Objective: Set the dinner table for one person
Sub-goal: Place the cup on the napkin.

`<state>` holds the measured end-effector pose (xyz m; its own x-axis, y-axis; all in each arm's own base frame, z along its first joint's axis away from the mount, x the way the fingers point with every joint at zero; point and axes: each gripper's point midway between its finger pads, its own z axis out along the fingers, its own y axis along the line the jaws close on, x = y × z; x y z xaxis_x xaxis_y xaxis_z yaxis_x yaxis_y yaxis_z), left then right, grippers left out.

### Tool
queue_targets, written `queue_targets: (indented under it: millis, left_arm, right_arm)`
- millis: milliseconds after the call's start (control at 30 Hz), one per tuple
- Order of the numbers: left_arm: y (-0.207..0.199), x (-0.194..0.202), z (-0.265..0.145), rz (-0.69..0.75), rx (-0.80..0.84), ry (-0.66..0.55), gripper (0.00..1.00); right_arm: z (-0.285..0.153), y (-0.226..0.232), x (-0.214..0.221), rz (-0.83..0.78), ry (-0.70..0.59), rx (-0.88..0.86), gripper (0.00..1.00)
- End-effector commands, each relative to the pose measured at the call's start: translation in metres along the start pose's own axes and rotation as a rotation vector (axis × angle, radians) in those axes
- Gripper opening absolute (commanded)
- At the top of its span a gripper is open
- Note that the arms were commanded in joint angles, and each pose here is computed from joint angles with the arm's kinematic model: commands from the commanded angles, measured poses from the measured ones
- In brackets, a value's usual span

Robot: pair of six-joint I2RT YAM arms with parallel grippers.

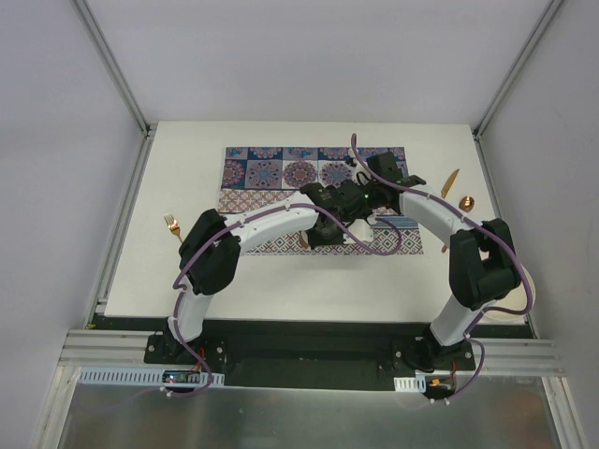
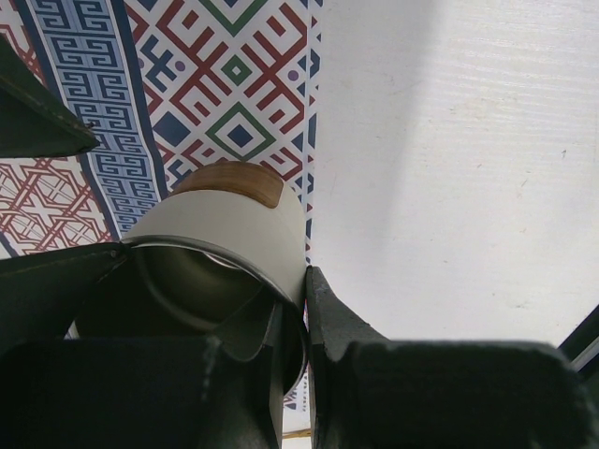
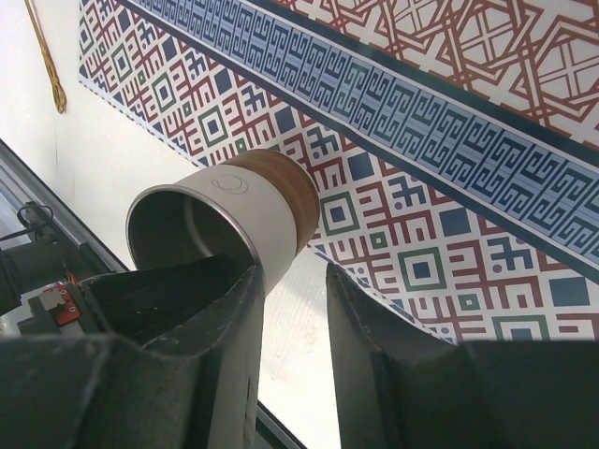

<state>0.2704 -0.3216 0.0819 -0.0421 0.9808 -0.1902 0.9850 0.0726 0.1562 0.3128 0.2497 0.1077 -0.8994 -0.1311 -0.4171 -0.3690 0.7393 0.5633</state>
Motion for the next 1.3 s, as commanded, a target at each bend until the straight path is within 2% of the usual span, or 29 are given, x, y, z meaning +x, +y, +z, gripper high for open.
queue_targets:
  millis: [0,100,167,233,500,533,567,600,633,667,700,1267]
  left_arm:
    - [0.106,-0.074,-0.031,-0.167,-0.393,-0.308,0.01]
    - [0.106,-0.073,-0.032,-0.175,-0.400,-0.308,0.00]
    - [0.105,-0.073,-0.033,-0.172,-0.395,-0.313,0.00]
    - [0.110,-0.072,-0.036,-0.188,-0.421,-0.308,0.00]
    - [0.113,-0.068,-0.037,-0.186,-0.442,-0.294,0.00]
    - [0.113,-0.067,-0.038,-0.188,-0.445,-0.291,0.14]
    - [0.113,-0.067,-0.038,-0.186,-0.446,-0.289,0.14]
    - [0.113,-0.067,-0.039,-0.188,-0.446,-0.292,0.14]
    - [0.113,-0.067,-0.038,-0.184,-0.443,-0.292,0.10]
    - [0.114,-0.067,-0.039,-0.189,-0.451,-0.289,0.02]
    - [0.114,-0.068,-0.039,-0.190,-0.450,-0.290,0.00]
    - [0.119,-0.067,-0.049,-0.186,-0.486,-0.310,0.00]
  right_arm:
    - [-0.004,0.054,0.094,0.052,0.352,-0.133,0.34]
    - [-0.002,0.053,0.095,0.056,0.360,-0.132,0.32]
    - [-0.001,0.053,0.095,0.057,0.360,-0.135,0.20]
    - [-0.001,0.053,0.095,0.059,0.362,-0.132,0.16]
    - [0.000,0.053,0.094,0.056,0.360,-0.132,0.20]
    - [0.000,0.053,0.094,0.053,0.361,-0.132,0.20]
    - [0.000,0.053,0.094,0.056,0.360,-0.132,0.20]
    - [0.000,0.052,0.095,0.056,0.362,-0.129,0.20]
    - [0.001,0.052,0.095,0.056,0.364,-0.131,0.20]
    - [0.000,0.051,0.095,0.058,0.362,-0.130,0.20]
    - [0.000,0.052,0.095,0.056,0.364,-0.130,0.20]
    - [0.003,0.052,0.093,0.067,0.369,-0.151,0.21]
